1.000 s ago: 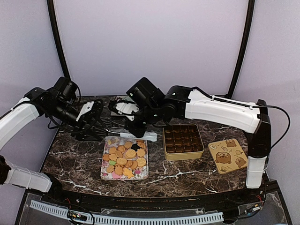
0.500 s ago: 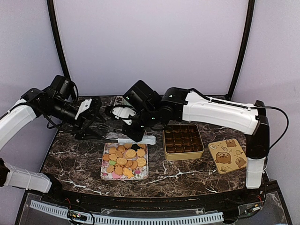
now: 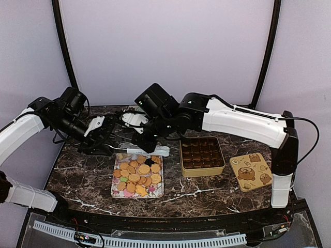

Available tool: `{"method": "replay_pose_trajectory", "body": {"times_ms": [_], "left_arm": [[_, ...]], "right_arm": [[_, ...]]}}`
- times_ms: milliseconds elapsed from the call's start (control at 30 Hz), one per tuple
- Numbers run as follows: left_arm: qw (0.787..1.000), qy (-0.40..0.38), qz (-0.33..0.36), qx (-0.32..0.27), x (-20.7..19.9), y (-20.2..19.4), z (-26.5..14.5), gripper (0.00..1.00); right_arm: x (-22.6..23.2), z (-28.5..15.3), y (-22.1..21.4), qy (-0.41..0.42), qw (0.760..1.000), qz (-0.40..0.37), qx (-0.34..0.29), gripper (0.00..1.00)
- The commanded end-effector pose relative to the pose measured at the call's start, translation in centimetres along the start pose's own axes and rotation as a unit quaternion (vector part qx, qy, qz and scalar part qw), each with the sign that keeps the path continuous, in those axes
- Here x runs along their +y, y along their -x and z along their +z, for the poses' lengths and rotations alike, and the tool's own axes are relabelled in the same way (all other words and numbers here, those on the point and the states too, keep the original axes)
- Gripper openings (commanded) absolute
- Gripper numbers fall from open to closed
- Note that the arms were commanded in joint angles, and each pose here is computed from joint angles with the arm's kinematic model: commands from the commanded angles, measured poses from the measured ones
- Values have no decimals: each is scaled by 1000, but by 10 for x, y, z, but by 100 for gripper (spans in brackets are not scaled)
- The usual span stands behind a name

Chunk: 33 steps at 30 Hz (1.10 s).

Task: Pack the cookies
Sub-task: Pass from the right arm to the left

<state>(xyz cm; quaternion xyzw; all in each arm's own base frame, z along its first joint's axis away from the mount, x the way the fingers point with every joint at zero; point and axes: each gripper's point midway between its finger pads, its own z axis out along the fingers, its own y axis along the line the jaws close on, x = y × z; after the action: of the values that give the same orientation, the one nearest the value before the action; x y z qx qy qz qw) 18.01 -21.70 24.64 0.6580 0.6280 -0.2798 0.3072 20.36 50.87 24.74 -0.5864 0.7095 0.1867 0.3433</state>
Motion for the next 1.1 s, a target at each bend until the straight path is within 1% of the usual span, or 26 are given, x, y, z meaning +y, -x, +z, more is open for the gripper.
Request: {"method": "replay_pose_trajectory", "body": {"times_ms": [0,100,133,167,267,433,533,800,1000,1067], "left_arm": [[1000,-15,-13,23,-5,-14,7,29],[1000,-20,-10,13,-5,-10,8,8],[1000,-18,-5,10,-5,-8,8,2],[1000,-22,-1,-2,-7,-4,7,0],[999,-26,10,-20,-14,3,6,0],[998,-52,11,-33,-31,8,8,0],[997,-61,8,-41,-38,12,8,0],[993,-94,4,-67,-54,27,5,0],[992,-106,1,-72,-58,30,6,0],[992,-102,-2,-75,-56,32,7,0]], "right_arm": [[0,-6,27,-1,999,-1,-43,0],[-3,-4,26,-9,999,3,-43,0],[-5,-3,26,-15,999,5,-42,0],[-7,-2,25,-20,999,8,-42,0],[-23,2,23,-44,998,33,-42,0],[-56,3,18,-72,992,87,-59,0],[-63,5,15,-80,991,96,-56,0],[-91,14,-6,-145,983,110,-14,0],[-108,11,-8,-179,976,119,-9,0],[-107,7,-2,-173,976,127,-16,0]]}}
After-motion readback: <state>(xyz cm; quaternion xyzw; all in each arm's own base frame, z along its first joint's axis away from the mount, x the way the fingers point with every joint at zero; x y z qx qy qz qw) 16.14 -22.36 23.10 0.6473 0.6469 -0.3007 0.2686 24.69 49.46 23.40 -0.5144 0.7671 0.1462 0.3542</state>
